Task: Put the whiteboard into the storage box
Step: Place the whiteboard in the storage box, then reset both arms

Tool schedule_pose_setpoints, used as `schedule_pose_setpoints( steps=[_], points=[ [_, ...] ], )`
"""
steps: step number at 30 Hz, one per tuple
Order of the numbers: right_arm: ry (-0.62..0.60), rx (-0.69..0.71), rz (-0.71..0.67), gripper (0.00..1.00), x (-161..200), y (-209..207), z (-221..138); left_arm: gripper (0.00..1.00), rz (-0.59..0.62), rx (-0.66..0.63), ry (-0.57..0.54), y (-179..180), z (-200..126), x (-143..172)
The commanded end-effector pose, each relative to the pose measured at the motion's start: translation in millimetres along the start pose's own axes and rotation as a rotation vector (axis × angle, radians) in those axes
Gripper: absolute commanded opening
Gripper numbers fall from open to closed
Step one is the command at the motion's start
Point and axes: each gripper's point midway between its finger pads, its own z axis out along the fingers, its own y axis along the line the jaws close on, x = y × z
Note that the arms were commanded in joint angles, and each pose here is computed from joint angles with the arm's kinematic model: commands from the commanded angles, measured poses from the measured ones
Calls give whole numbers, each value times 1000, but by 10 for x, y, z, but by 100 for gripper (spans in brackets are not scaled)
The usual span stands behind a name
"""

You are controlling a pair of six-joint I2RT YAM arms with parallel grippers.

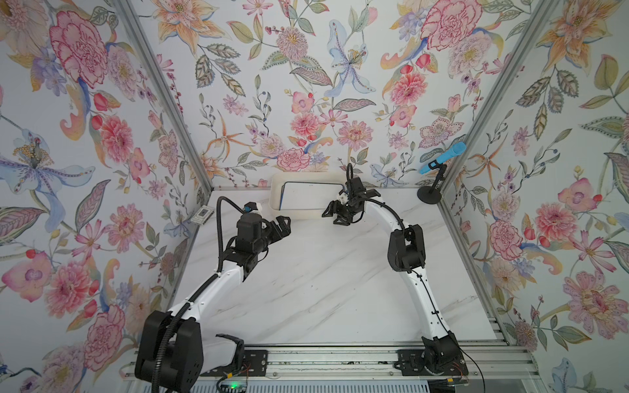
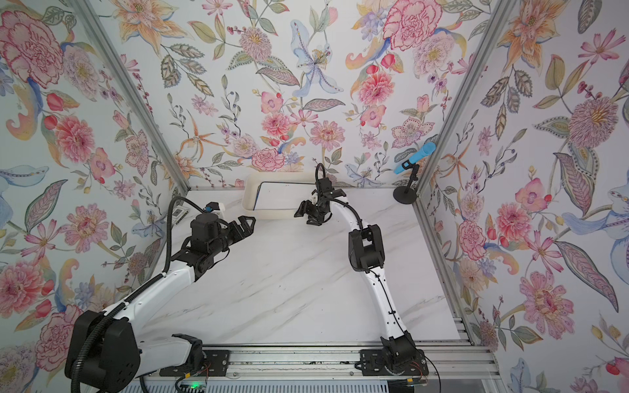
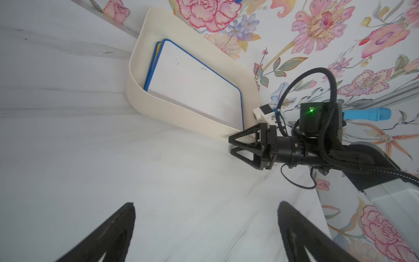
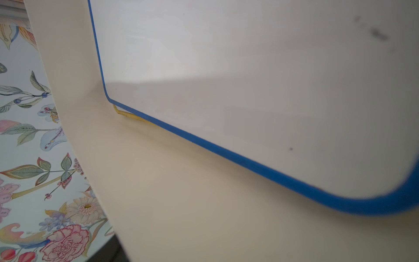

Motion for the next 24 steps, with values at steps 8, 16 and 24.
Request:
schedule_pose_setpoints(
  steps=[8,16,24],
  points=[
    [-3,-10,-161,73,390,563,-593,100,75,-45,5,238,-126,38],
    [-73,128,-386,79,721,537,-1076,100,219,-368,-136,989,-408,-229],
    [-366,204,-534,84,1019,357,-1777,100,276,-518,-375,1422,-841,-551]
  ],
)
